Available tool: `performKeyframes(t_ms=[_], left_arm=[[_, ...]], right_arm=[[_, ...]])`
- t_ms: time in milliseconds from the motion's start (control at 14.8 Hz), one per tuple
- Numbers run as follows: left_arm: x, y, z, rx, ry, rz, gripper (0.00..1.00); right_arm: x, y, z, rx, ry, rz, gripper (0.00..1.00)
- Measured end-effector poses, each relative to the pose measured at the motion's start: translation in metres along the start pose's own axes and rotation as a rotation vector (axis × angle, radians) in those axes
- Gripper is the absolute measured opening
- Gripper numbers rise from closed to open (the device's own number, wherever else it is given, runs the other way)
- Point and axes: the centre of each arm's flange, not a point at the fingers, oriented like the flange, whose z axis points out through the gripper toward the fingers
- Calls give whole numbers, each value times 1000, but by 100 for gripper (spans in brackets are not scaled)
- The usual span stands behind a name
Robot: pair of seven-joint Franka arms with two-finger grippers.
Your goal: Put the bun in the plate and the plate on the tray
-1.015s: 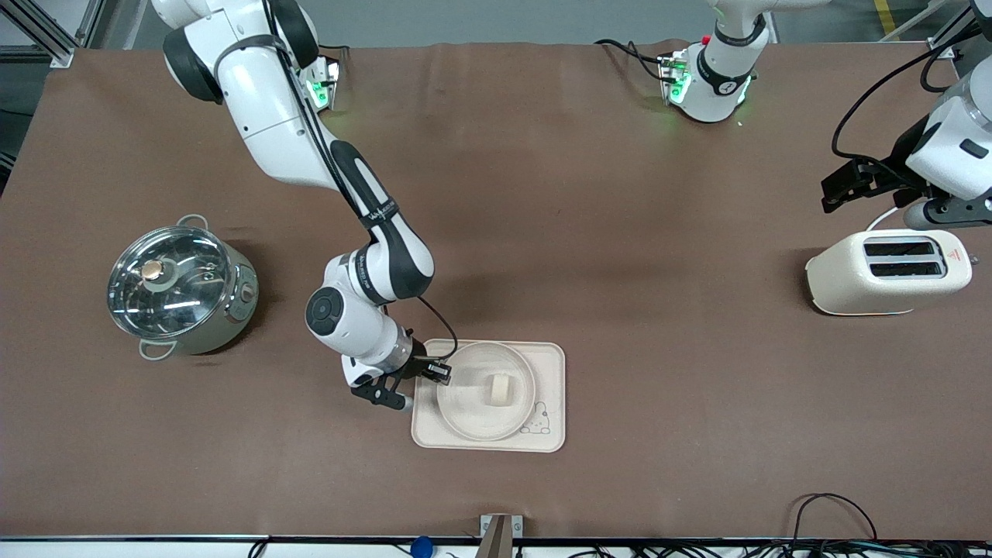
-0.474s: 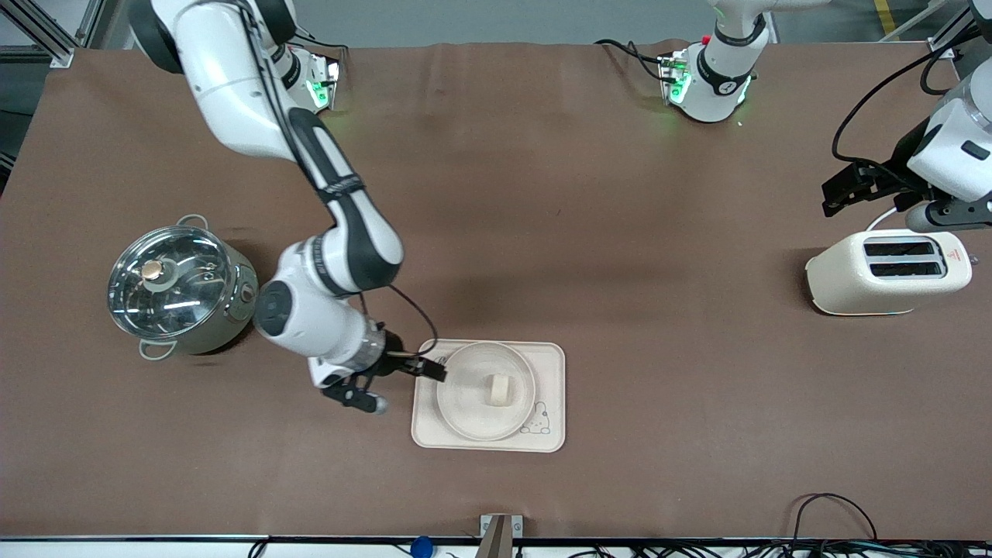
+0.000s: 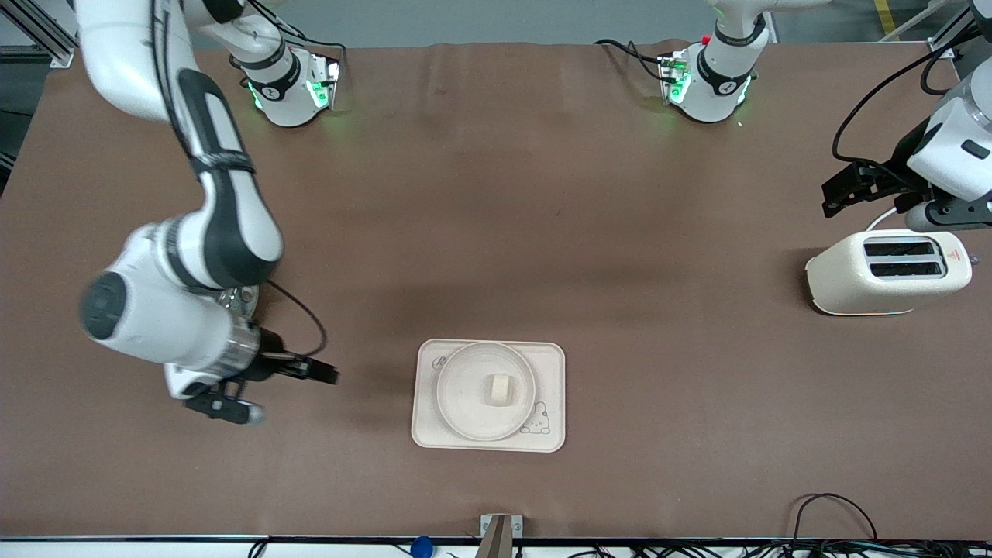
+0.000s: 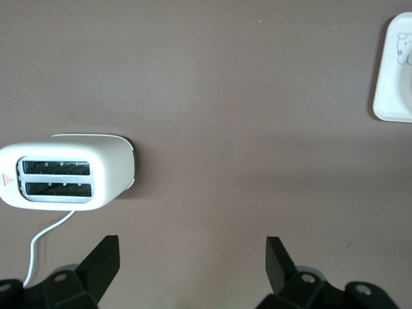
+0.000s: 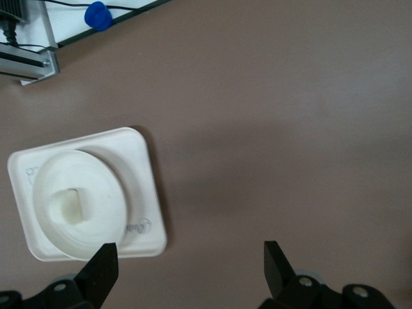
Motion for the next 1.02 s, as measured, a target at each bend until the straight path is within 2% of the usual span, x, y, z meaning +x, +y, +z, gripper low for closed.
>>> performKeyframes(t_ms=[271, 474, 541, 812, 1015], left_arm=[[-5, 2, -6, -16, 8, 32, 100], [-14, 6, -9, -32, 18, 35, 100], [-17, 7, -8, -38, 27, 35, 100], [-25, 10, -5, -45, 30, 39, 100], [-25, 13, -5, -45, 32, 45, 100]], right_arm=[[-7, 100, -103, -70, -64, -51, 100], [-36, 145, -172, -198, -98, -55, 100], [-49, 149, -195, -218, -99, -61, 100], [-109, 158, -263, -208, -71, -56, 100], [-154, 163, -279, -203, -53, -66, 100]])
